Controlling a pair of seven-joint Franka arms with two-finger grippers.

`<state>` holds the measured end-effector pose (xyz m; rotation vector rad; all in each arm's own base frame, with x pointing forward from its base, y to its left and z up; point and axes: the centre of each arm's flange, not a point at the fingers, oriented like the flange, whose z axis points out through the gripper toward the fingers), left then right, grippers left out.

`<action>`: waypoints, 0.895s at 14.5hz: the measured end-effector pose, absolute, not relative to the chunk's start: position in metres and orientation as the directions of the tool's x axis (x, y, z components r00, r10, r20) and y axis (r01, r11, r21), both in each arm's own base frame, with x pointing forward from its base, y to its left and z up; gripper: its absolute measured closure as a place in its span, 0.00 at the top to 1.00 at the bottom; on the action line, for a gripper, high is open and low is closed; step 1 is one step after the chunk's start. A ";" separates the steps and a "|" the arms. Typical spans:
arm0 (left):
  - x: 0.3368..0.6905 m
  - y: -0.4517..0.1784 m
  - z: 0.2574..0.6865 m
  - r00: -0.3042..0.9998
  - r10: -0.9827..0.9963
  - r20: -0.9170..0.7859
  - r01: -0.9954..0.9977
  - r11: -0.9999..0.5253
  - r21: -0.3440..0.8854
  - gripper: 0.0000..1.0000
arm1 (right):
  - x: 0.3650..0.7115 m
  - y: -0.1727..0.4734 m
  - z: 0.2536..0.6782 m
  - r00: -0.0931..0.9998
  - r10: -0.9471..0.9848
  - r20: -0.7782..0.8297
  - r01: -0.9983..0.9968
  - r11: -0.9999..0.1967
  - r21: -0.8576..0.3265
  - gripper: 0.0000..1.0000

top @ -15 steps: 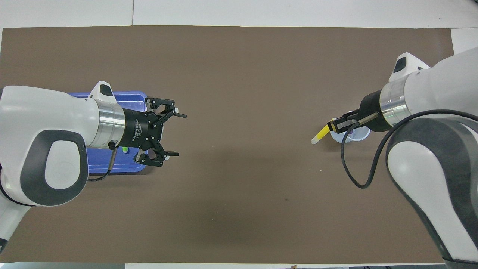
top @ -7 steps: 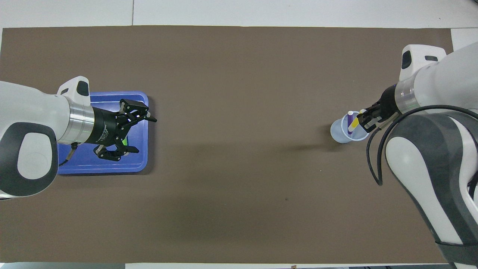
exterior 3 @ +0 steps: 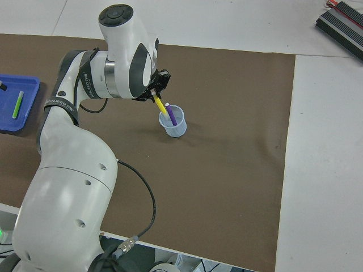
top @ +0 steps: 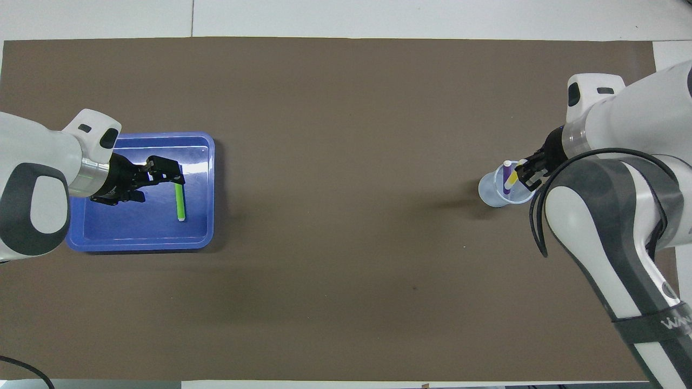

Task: Transfer and insert pens with both arms
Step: 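Insert the yellow pen into the white cup with the right gripper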

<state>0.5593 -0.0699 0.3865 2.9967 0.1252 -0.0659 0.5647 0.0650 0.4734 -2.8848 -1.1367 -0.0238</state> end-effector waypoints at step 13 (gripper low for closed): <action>0.575 -0.076 0.306 0.996 -0.073 -0.053 -0.071 -0.997 0.039 0.74 | 0.556 0.099 0.505 0.900 0.423 0.104 0.433 -0.840 -0.326 1.00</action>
